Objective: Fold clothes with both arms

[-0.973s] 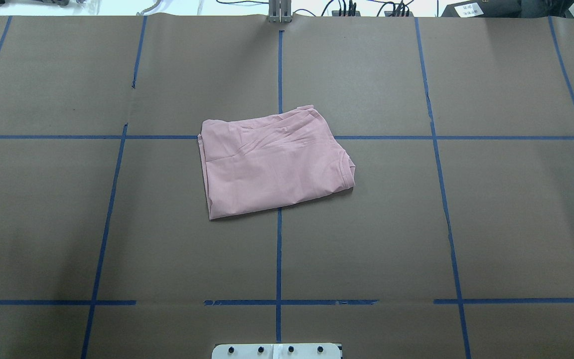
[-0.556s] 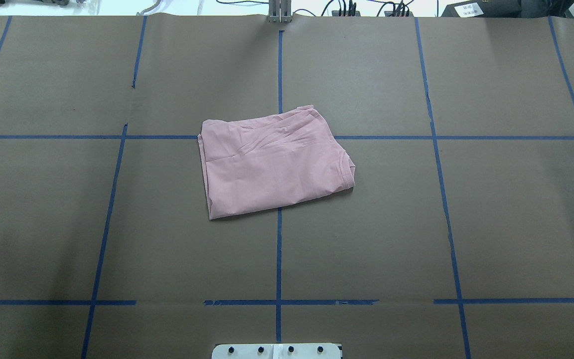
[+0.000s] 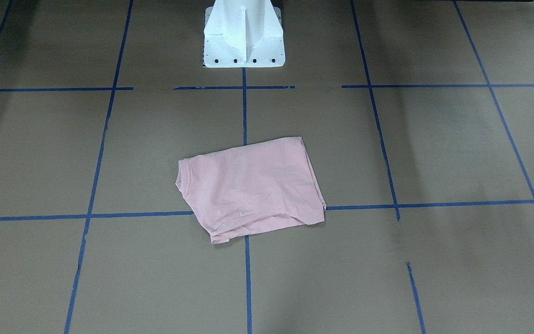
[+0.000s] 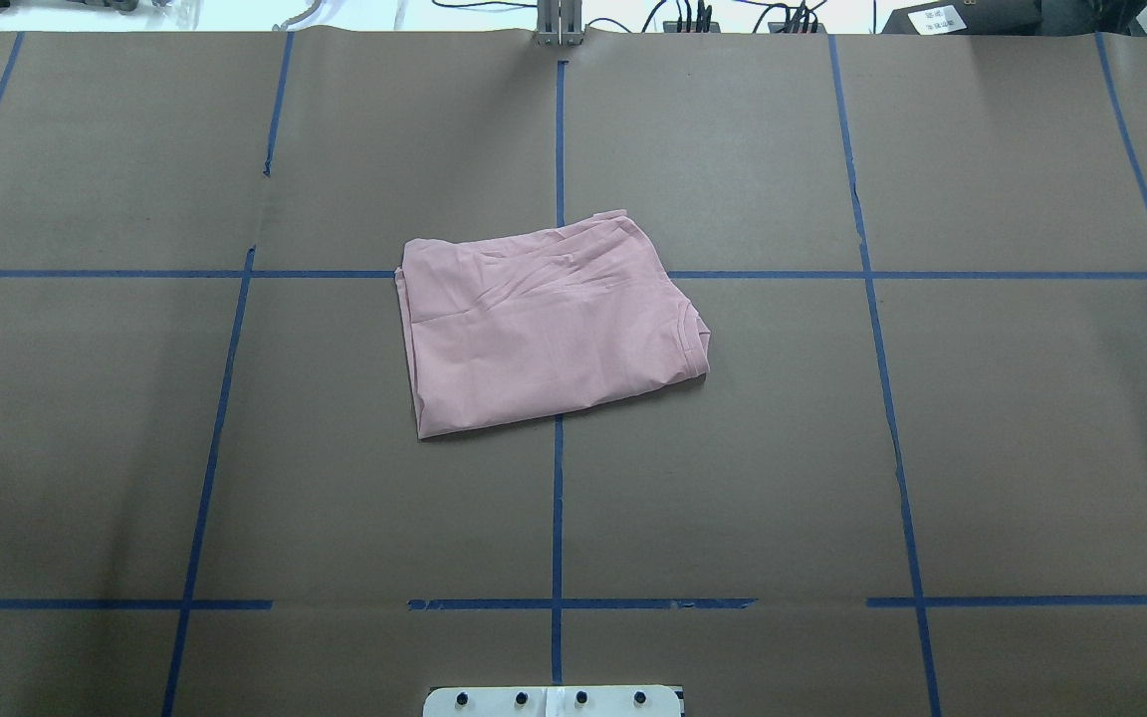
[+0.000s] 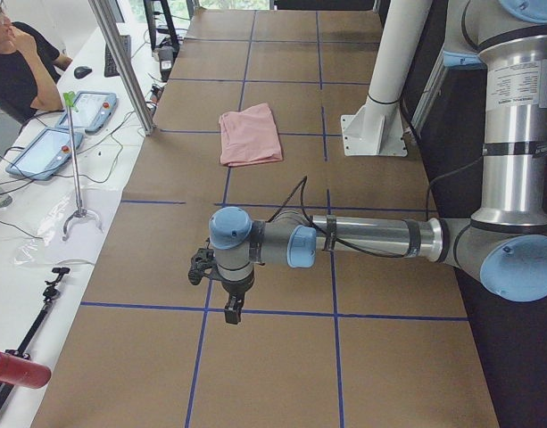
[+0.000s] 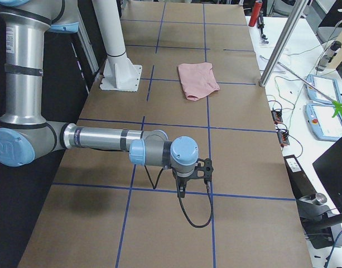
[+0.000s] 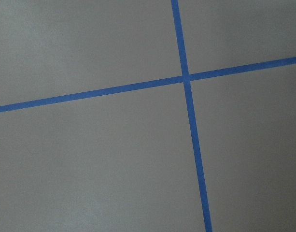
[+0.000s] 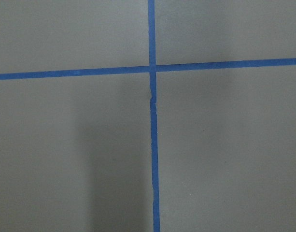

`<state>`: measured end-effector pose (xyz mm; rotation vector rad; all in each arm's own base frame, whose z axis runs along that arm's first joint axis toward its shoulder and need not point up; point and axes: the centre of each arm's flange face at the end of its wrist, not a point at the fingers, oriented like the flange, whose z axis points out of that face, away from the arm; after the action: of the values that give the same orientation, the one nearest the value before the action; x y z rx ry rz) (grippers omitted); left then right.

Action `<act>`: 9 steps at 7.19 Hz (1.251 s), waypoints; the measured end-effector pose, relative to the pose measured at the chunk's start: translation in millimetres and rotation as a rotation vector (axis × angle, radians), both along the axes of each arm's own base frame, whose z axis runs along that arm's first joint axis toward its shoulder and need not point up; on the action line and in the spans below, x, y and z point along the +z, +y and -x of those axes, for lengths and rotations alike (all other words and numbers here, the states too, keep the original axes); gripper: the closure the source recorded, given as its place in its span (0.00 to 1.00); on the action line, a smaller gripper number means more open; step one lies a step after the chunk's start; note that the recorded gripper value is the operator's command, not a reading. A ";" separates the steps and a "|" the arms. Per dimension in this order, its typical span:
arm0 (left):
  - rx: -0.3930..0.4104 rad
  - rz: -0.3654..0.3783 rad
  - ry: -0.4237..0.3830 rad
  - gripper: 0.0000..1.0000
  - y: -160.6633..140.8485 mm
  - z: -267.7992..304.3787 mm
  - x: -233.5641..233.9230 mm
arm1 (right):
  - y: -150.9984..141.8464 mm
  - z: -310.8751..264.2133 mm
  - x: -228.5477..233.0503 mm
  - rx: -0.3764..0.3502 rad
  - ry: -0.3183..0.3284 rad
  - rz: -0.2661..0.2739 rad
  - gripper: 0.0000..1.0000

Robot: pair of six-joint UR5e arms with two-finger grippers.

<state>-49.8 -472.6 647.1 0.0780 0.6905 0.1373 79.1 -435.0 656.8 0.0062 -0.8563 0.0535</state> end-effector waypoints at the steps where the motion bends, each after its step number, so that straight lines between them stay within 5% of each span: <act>1: 0.000 -0.001 0.000 0.00 -0.5 -0.1 -0.2 | 2.0 -1.4 -0.7 0.003 0.003 -0.002 0.00; 9: -0.004 0.001 0.001 0.00 -4.0 -0.9 -1.5 | -12.6 14.4 -45.0 0.073 0.033 0.027 0.00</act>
<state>-48.9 -476.6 645.6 0.0786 0.6911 0.1332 64.7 -447.6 611.8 0.0132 -0.8226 0.1335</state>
